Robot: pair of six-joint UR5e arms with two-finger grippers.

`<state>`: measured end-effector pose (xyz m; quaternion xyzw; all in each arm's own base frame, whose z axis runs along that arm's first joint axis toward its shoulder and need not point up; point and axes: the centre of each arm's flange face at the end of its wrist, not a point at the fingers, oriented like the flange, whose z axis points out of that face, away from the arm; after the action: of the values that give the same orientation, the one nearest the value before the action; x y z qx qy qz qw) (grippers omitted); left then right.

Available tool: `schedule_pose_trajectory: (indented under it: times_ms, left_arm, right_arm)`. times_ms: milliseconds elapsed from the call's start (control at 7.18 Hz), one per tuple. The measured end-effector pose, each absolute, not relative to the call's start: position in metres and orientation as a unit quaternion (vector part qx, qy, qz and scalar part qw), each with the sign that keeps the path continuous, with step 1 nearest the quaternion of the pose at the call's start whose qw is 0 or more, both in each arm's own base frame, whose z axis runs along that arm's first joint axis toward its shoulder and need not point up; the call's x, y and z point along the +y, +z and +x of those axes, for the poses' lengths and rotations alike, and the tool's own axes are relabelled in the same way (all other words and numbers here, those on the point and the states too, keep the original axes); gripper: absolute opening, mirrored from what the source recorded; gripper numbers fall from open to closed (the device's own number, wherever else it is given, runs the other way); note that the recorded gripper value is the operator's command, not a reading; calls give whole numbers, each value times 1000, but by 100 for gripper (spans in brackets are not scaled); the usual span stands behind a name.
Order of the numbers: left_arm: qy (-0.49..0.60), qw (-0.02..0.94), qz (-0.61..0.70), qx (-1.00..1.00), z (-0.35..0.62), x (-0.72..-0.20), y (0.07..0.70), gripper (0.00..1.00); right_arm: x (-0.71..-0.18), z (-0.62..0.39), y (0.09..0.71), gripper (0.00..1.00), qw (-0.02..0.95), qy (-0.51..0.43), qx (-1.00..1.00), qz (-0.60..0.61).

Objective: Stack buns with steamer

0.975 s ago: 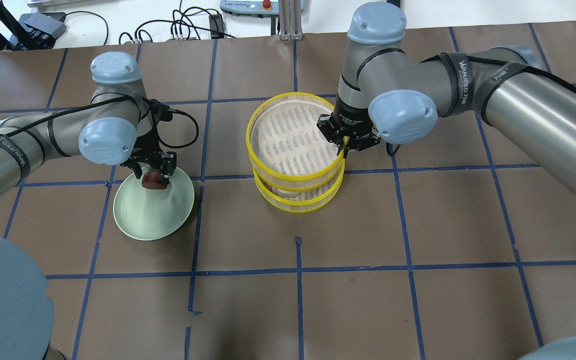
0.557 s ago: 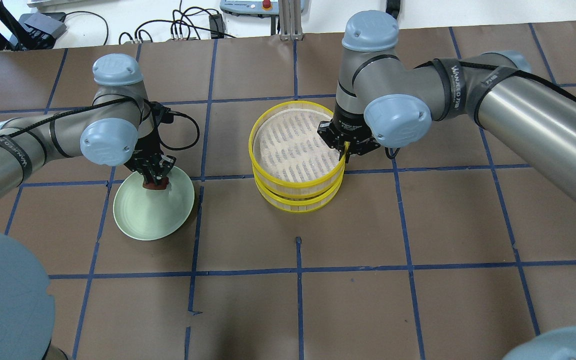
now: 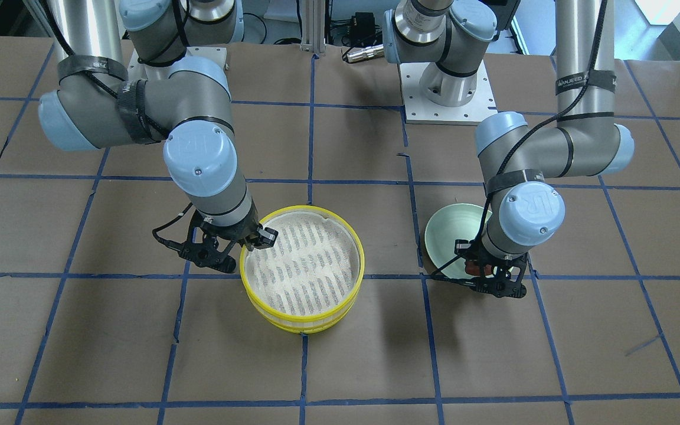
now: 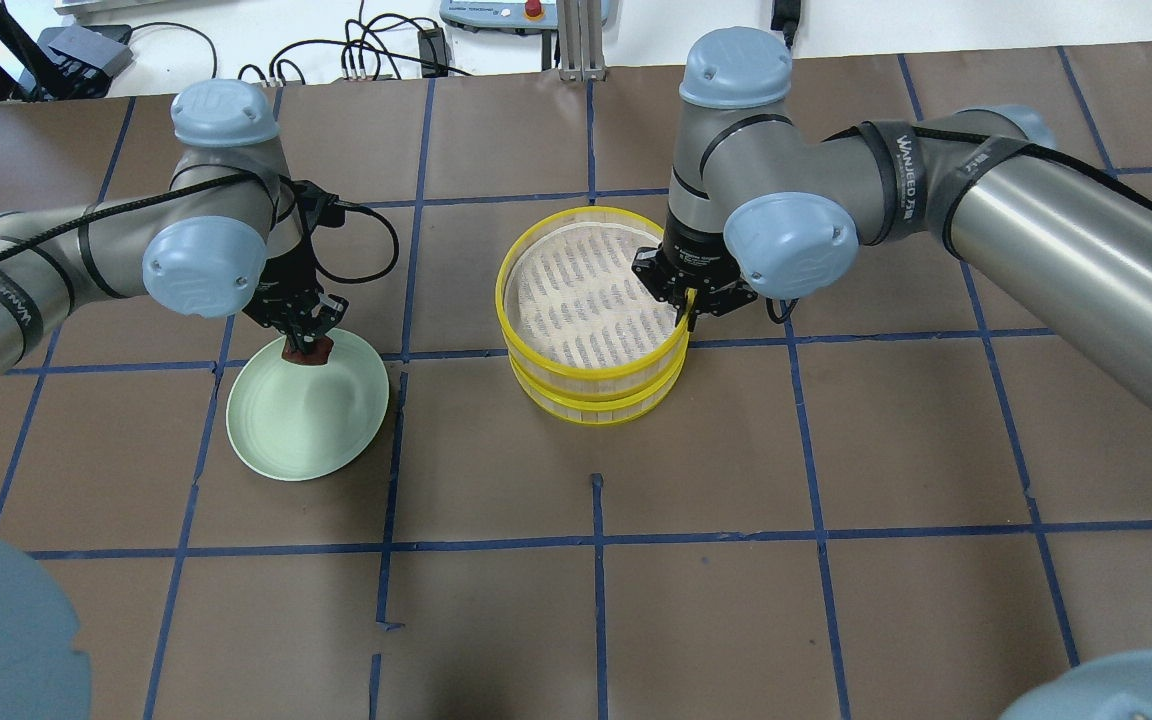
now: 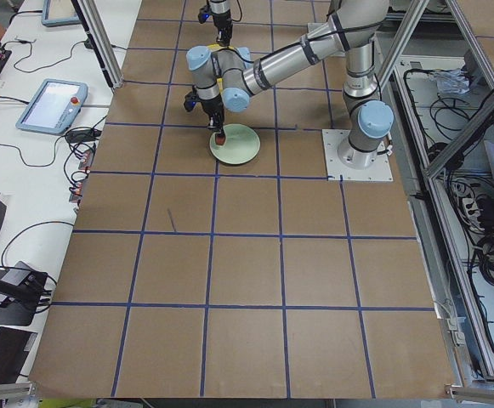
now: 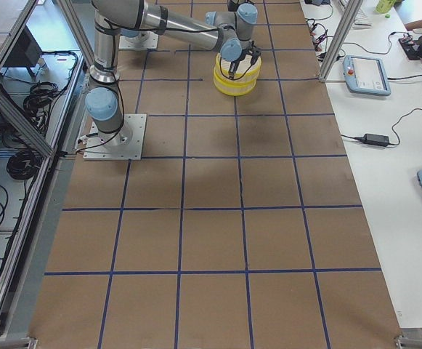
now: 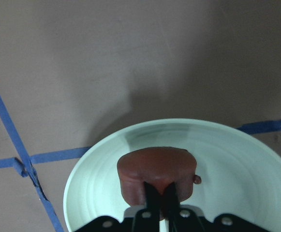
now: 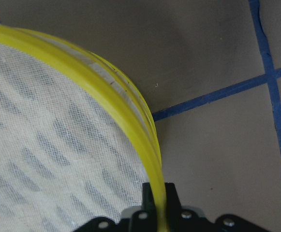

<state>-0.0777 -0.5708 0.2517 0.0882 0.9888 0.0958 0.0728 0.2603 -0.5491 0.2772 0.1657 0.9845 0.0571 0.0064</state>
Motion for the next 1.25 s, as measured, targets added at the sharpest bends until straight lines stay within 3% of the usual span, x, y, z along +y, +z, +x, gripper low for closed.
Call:
schedule_pose_trajectory:
  times_ms: [278, 418, 557, 696, 835, 975, 1253]
  left_arm:
    - [79, 58, 31, 995, -133, -579, 309, 1]
    - [70, 34, -4, 997, -168, -580, 332, 1]
    - [63, 5, -39, 997, -203, -577, 348, 1]
    - [63, -33, -82, 994, -232, -573, 357, 2]
    - [72, -73, -120, 987, -252, -569, 361, 42]
    - [82, -104, -141, 981, -265, -567, 360, 99]
    - [90, -129, -161, 974, -277, -566, 356, 100]
  right_arm:
    - [-545, 259, 274, 18, 0, 61, 985, 162]
    - [-543, 258, 273, 63, 0, 61, 985, 161]
    - [-542, 258, 273, 99, 0, 61, 985, 161]
    - [-543, 258, 274, 100, 2, 59, 985, 161]
    - [-548, 253, 280, 100, 7, 52, 986, 160]
    - [-560, 233, 296, 100, 15, 39, 987, 156]
    - [-573, 151, 352, 100, 25, 22, 990, 137]
